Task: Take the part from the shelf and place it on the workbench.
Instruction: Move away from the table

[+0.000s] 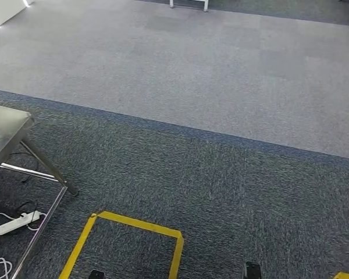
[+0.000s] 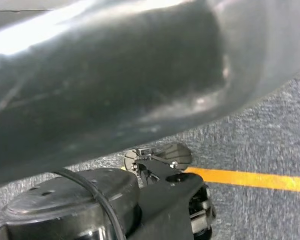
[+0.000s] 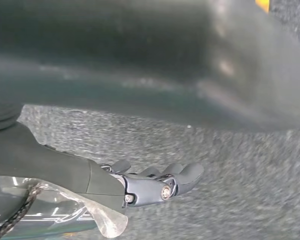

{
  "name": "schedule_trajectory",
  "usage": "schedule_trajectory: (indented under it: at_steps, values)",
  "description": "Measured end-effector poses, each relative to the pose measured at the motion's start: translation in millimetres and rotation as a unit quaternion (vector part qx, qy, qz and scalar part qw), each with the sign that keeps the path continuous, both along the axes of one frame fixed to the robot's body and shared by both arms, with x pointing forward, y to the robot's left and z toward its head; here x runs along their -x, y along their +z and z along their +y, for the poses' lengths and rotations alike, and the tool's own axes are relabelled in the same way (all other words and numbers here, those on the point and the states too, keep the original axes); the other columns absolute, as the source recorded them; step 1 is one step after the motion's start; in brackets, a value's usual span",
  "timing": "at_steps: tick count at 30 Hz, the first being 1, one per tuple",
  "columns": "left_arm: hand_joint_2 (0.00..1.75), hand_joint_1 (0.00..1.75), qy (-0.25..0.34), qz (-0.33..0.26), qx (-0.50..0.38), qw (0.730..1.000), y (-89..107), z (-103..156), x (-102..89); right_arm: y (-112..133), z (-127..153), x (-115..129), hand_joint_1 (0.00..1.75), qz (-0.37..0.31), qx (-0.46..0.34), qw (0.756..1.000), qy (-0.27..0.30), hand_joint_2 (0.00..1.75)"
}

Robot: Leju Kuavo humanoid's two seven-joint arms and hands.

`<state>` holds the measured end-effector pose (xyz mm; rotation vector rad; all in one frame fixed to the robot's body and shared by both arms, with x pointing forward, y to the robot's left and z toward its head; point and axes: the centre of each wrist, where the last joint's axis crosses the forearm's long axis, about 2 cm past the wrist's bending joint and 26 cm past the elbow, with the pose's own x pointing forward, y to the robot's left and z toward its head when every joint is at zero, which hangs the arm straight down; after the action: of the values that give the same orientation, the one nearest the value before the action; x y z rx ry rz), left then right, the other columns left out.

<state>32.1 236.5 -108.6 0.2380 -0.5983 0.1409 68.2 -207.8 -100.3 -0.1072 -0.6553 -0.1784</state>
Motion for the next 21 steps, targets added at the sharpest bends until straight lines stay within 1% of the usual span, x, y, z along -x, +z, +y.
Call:
schedule_trajectory:
  at_steps: [3, 6, 12, 15, 21]
  values:
    - [0.0, 0.0, 0.005, -0.012, -0.001, 1.0, 0.2, 0, -1.8, 0, 0, 1, 0.0, -0.011, -0.007, 1.0, -0.01, 0.0]
    - [0.0, 0.0, 0.013, -0.027, -0.003, 1.0, 0.3, 1, -4.3, 1, 1, -6, 0.0, -0.033, -0.014, 0.999, -0.02, 0.0]
    - [0.0, 0.0, 0.029, -0.063, 0.0, 0.998, 0.7, 0, -7.5, 2, 0, -12, 0.0, -0.067, -0.02, 0.997, -0.035, 0.0]
    - [0.0, 0.0, 0.035, -0.069, -0.002, 0.997, 0.5, 0, -6.1, 4, -1, -17, 0.0, -0.077, -0.017, 0.996, -0.036, 0.0]
    - [0.0, 0.0, 0.043, -0.072, -0.004, 0.997, 0.2, 3, -6.0, 5, 1, -20, 0.0, -0.083, -0.018, 0.996, -0.04, 0.0]
